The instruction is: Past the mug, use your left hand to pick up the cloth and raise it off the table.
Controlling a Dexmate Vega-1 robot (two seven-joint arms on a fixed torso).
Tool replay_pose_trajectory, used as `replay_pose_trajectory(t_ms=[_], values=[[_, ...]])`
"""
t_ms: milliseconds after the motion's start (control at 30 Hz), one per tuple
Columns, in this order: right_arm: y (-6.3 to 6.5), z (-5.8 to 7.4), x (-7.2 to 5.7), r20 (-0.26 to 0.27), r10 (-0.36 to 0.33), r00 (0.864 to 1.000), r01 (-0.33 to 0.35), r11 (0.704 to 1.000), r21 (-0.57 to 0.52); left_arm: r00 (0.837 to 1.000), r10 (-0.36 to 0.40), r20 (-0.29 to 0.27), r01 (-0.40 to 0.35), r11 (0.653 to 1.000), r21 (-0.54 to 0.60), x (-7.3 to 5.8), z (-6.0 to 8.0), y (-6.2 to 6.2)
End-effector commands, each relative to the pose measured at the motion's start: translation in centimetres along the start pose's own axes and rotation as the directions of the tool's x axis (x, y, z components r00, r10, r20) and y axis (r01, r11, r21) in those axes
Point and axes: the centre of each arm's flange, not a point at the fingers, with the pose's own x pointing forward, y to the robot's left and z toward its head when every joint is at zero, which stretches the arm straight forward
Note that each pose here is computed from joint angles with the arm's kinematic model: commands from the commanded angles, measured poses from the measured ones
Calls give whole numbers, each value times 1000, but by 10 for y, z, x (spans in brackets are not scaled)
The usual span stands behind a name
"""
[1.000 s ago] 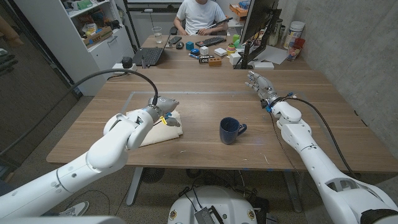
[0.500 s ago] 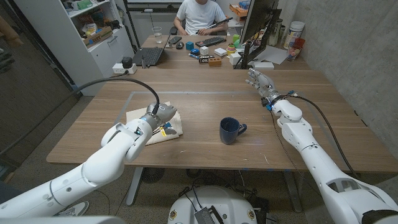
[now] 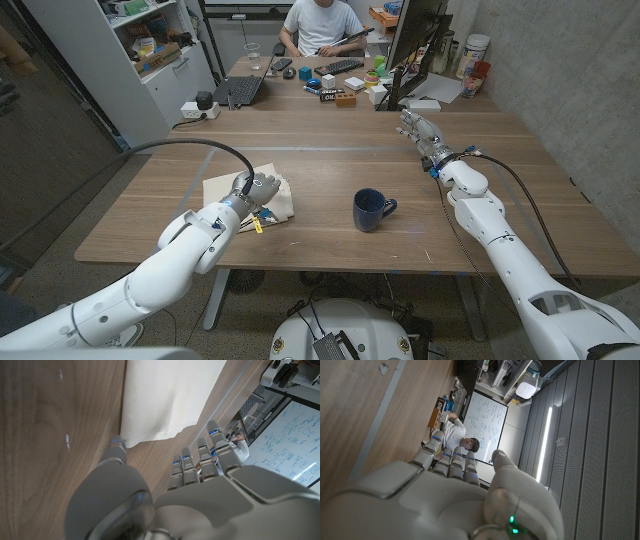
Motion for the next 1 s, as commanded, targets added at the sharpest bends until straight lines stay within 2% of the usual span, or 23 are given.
replay_pose_trajectory(t_ms=[33,200,333,433,500,600,767,1000], values=[[5,2,1,8,1,1000,-1,1000,3,1000,9,1,-9,1000,5,3,0,-13],[6,2,4,4,6,1000,-6,1000,-1,1000,1,-3,-1,1000,4,6,1,-18],[6,3,5,5,14,1000,-13,1000,-10,999,-33,15,33,999,-11,10,2,-23],[7,5,8,12,28,1000,-28,1000,10,1000,-20,14,20,1000,-11,10,2,-22],[8,10,9,18,29,999,-29,999,-15,1000,-13,13,13,1000,-9,11,2,-22],[8,12,11,25,31,999,-31,999,-15,1000,-21,13,21,1000,-6,14,5,-26],[8,11,9,16,27,1000,-27,999,-23,999,-17,35,18,1000,-10,20,15,-36],[8,8,8,7,30,1000,-30,999,-17,1000,-22,17,23,1000,-15,22,12,-38]])
